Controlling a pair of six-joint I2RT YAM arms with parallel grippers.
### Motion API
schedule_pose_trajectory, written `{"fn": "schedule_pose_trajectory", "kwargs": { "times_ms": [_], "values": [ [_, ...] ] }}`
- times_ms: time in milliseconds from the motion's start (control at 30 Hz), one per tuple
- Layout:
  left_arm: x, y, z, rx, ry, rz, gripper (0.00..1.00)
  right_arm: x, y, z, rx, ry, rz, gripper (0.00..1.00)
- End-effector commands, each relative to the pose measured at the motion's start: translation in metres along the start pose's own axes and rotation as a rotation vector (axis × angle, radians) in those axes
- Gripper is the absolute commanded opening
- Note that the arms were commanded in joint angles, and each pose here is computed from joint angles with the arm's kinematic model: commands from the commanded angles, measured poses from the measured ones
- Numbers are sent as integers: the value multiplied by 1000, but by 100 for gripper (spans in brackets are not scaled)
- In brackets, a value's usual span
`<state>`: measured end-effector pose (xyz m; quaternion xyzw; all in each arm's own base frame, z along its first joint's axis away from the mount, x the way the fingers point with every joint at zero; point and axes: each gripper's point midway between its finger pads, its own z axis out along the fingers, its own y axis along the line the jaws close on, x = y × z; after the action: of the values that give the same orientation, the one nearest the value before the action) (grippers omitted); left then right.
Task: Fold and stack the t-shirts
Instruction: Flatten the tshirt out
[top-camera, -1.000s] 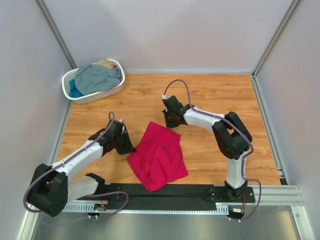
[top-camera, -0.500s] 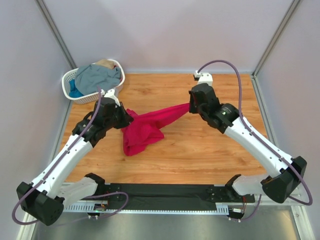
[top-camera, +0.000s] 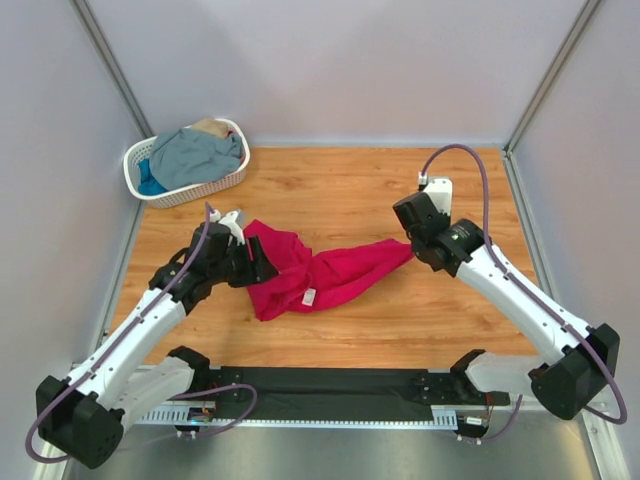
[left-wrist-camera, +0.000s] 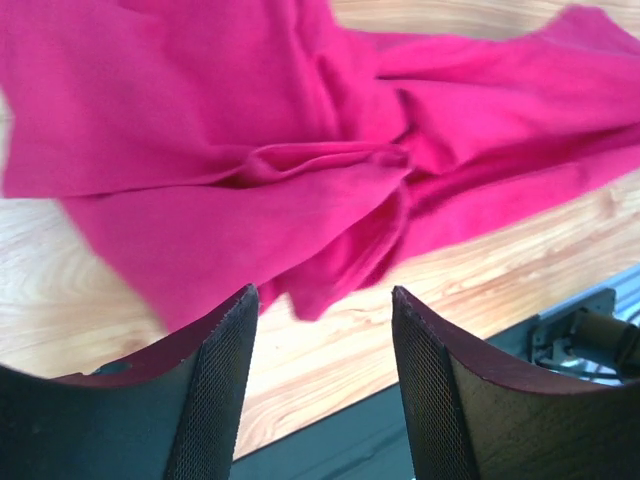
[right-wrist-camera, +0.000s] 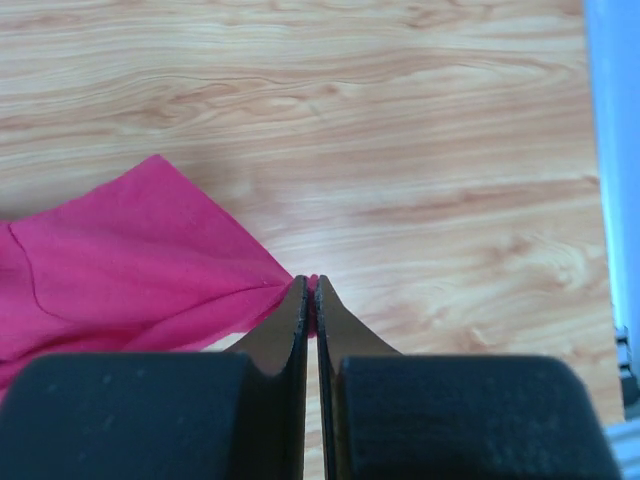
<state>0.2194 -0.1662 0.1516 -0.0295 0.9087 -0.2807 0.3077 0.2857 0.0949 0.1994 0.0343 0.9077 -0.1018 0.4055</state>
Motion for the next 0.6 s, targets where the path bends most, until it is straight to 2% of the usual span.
{"fn": "schedule_pose_trajectory", "kwargs": {
  "times_ms": [0, 167, 233, 400, 433, 567],
  "values": [
    [-4, 16, -2, -95, -15, 10, 63, 1, -43, -11, 162, -14, 40, 0],
    [8, 49, 15, -264, 60, -33, 61, 28, -43, -4, 143, 44, 47, 0],
    [10, 54, 17, -279, 62, -24, 61, 36, -44, -3, 149, 56, 44, 0],
    [13, 46, 29, -195, 72, 29, 61, 35, -50, -4, 154, 50, 59, 0],
    [18, 36, 32, -134, 107, 29, 61, 35, -50, -5, 151, 50, 58, 0],
    [24, 36, 50, -130, 181, 18, 63, 32, -51, -5, 141, 36, 67, 0]
  ]
}}
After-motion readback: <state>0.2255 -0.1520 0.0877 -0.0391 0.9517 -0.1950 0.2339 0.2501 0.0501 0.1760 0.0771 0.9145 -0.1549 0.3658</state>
